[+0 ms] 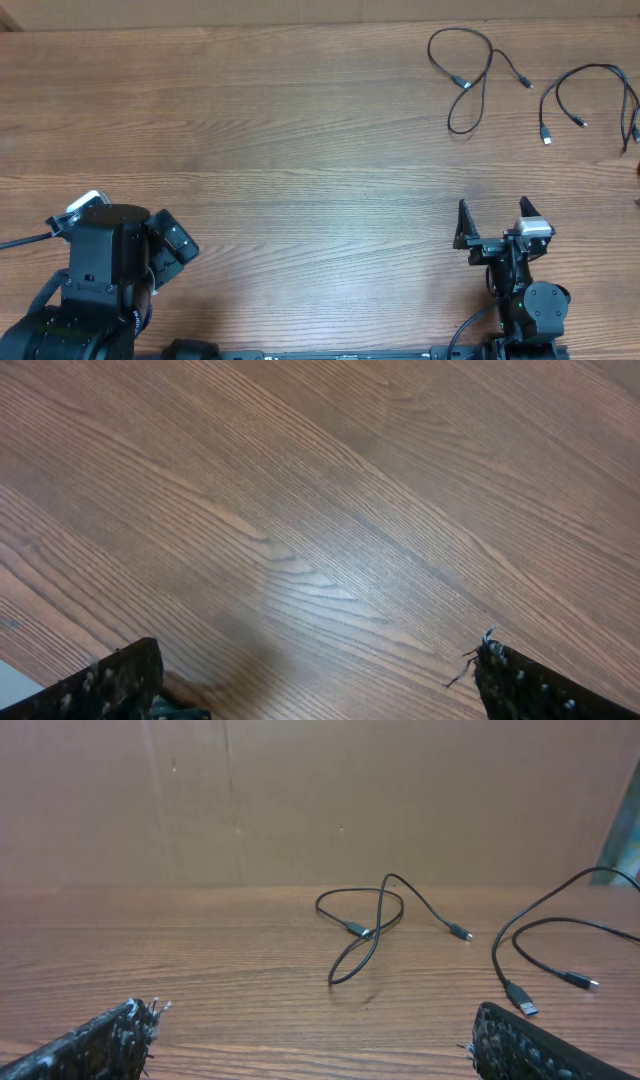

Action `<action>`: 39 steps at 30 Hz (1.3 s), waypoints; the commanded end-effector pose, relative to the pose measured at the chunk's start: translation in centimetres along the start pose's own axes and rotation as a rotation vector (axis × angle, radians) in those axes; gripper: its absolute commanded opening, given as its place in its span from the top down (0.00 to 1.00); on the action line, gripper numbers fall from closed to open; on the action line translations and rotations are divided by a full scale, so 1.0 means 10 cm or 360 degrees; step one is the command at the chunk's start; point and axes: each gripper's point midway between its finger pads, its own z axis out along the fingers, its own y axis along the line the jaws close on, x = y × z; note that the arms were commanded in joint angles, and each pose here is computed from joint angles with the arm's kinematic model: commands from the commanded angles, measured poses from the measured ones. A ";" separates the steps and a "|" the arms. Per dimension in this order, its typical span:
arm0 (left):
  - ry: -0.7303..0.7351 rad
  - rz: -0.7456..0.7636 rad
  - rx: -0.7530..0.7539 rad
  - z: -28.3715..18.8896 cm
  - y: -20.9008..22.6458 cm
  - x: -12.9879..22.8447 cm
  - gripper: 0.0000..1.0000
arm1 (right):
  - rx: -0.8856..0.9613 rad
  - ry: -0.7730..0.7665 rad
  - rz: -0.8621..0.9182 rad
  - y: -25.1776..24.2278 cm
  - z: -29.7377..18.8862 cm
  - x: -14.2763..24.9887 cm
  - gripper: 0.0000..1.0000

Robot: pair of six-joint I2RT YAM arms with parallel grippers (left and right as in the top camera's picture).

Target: Untangle cables

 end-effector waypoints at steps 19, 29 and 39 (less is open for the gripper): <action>0.0012 -0.0071 0.0259 -0.05 -0.32 -0.06 0.01 | 0.0006 -0.0012 -0.0007 -0.01 0.00 0.01 0.00; 0.0047 -0.0064 0.0279 -0.06 -0.34 -0.02 0.01 | 0.0006 -0.0012 -0.0007 -0.01 0.00 0.01 0.00; 0.0040 -0.0066 0.0286 -0.07 -0.33 -0.02 0.00 | 0.0005 -0.0012 -0.0007 -0.01 0.00 0.01 0.00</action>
